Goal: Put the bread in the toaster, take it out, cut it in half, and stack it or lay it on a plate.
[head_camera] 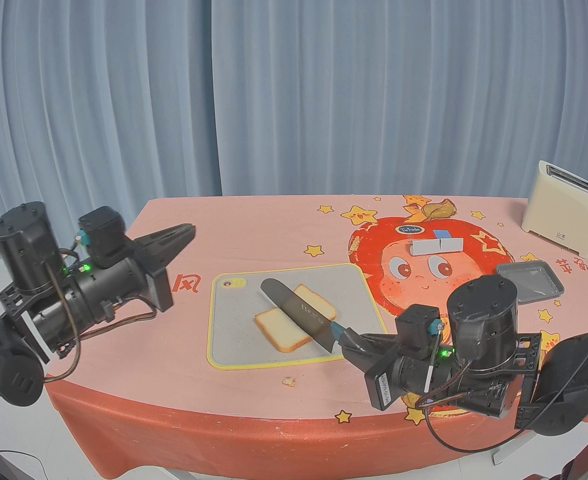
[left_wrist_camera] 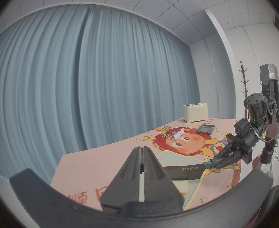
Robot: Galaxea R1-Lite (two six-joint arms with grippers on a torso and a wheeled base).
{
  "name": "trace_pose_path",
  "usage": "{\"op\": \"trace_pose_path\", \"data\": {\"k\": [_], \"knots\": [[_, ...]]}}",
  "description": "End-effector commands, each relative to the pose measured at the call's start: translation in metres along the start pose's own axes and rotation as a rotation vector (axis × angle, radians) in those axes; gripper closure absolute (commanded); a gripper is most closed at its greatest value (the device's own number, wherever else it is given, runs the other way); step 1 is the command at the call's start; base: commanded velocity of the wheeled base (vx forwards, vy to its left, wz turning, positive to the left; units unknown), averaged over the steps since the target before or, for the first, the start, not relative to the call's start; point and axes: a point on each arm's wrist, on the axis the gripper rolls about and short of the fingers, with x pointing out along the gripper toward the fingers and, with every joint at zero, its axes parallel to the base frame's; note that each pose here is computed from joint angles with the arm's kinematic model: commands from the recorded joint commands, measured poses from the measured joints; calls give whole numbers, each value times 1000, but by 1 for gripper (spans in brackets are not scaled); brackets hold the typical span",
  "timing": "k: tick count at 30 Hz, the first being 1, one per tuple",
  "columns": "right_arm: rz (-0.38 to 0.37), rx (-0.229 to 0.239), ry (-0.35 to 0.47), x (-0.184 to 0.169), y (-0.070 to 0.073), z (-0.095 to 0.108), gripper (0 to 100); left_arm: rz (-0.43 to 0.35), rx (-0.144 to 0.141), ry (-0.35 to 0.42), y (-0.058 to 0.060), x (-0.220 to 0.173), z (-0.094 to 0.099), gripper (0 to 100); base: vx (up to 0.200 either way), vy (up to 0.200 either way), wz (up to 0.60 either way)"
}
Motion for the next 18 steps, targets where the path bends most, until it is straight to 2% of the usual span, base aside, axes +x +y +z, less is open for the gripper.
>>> {"op": "trace_pose_path", "data": {"k": [1, 2, 4, 7, 14, 18], "knots": [[1, -2, -1, 0, 0, -1, 100, -116, -14, 47, -25, 54, -19, 100, 0, 0, 0], [1, -2, -3, 0, 0, 0, 100, -119, -14, 48, -26, 55, -20, 100, 0, 0, 0], [1, -3, 2, 1, 0, -1, 100, -178, -18, 82, -44, 74, -31, 100, 0, 0, 0], [-3, 1, -4, 0, -1, 0, 100, -215, -19, 113, -57, 92, -45, 100, 0, 0, 0], [-5, -1, 2, 0, -1, -1, 100, -222, -26, 162, -59, 122, -64, 100, 0, 0, 0], [-6, -1, 2, 0, -2, -1, 100, -205, -31, 185, -53, 132, -74, 100, 0, 0, 0]]}}
